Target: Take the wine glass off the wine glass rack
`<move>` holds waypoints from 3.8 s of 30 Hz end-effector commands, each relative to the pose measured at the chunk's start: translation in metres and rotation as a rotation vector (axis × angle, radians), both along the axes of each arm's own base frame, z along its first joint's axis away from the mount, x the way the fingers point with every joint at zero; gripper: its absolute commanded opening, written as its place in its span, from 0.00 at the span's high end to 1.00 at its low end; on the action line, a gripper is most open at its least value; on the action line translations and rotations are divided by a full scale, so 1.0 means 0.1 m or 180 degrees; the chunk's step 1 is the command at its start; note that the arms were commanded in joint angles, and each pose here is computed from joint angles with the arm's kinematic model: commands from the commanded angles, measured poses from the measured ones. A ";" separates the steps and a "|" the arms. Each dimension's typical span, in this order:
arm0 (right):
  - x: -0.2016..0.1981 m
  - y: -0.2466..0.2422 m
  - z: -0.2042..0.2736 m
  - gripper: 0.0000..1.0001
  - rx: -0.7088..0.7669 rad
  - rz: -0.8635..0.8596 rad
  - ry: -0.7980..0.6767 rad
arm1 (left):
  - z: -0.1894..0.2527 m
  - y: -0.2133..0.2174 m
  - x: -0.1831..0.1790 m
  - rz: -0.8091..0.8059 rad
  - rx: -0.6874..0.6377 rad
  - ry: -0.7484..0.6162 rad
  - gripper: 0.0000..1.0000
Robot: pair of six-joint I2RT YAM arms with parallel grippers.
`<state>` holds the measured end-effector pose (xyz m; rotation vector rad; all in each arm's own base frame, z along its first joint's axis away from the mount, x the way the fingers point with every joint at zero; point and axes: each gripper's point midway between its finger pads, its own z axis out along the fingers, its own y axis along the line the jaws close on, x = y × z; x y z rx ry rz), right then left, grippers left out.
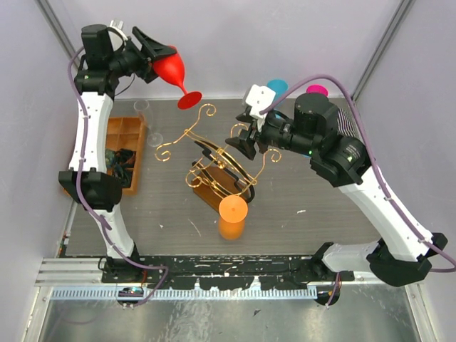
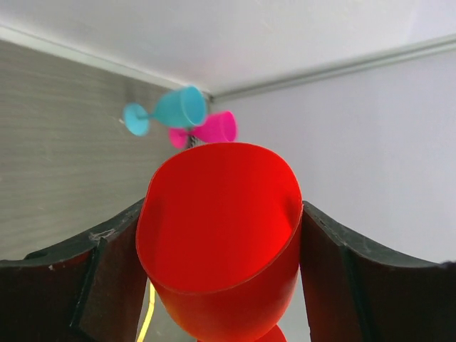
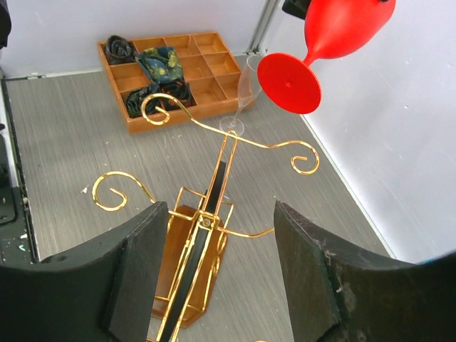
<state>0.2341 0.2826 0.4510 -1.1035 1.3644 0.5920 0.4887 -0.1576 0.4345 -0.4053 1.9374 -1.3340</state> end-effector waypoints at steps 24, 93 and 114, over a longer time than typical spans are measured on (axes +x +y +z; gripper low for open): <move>0.36 -0.13 -0.25 0.41 -0.0026 -0.0574 -0.0033 | -0.93 0.21 0.87 0.1312 0.2667 -0.1330 0.21; 0.93 -0.15 -0.75 0.46 -0.0129 -0.0832 0.0347 | -2.60 0.27 1.02 0.1720 0.3127 -0.1928 0.02; 0.98 -0.12 -0.77 0.43 -0.0103 -0.0797 0.0418 | -2.13 0.29 1.00 0.1222 0.2515 -0.2078 0.02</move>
